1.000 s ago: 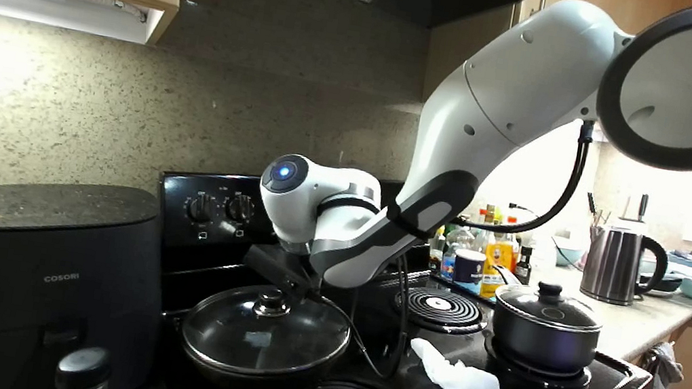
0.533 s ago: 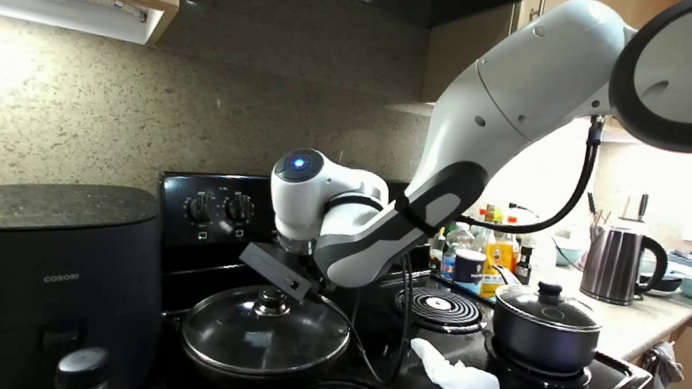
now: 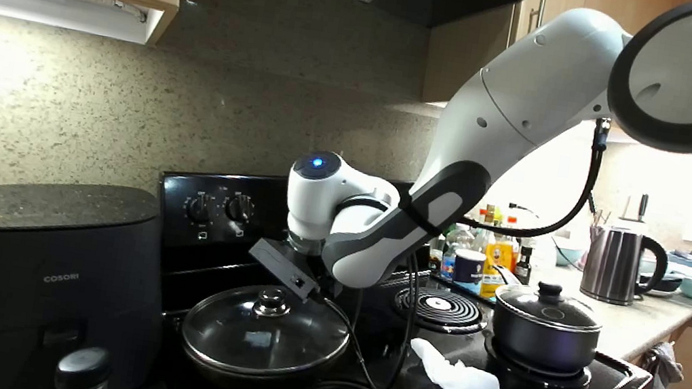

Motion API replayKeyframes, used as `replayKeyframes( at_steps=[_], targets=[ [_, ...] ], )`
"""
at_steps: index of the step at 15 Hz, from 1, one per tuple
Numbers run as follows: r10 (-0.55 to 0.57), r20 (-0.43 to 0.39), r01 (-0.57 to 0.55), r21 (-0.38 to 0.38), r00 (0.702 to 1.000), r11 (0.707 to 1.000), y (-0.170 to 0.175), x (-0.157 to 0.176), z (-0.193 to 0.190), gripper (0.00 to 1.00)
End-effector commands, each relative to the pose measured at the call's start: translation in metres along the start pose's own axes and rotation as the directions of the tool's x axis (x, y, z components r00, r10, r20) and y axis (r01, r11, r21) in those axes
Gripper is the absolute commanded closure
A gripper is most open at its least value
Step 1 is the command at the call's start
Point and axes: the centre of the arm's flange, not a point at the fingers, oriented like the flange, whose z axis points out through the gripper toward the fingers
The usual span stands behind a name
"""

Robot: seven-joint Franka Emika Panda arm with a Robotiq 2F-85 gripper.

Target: Move the pan on the left to the back left plate on the stove

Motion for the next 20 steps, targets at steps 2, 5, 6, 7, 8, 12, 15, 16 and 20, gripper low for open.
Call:
replayKeyframes(
  at_steps=[2, 5, 6, 7, 8, 12, 15, 16, 20],
  targets=[
    [-0.039, 0.046, 0.036, 0.057, 0.998, 0.998, 0.000, 0.007, -0.008, 0.00],
    [-0.083, 0.042, 0.083, 0.014, 0.996, 0.996, 0.005, 0.001, 0.005, 0.00],
    [-0.099, 0.038, 0.099, 0.003, 0.994, 0.995, 0.007, 0.000, 0.008, 0.00],
    [-0.119, 0.027, 0.120, -0.018, 0.993, 0.993, 0.010, -0.002, 0.012, 0.00],
    [-0.134, 0.023, 0.134, -0.040, 0.991, 0.990, 0.013, -0.002, 0.016, 0.00],
    [-0.174, -0.004, 0.173, -0.095, 0.985, 0.980, 0.021, -0.001, 0.028, 0.32],
    [-0.162, -0.041, 0.158, -0.086, 0.986, 0.984, 0.019, 0.001, 0.032, 0.53],
    [-0.157, -0.047, 0.153, -0.087, 0.986, 0.984, 0.018, 0.001, 0.034, 0.59],
    [-0.128, -0.083, 0.123, -0.065, 0.988, 0.990, 0.008, 0.000, 0.034, 0.84]
  ],
)
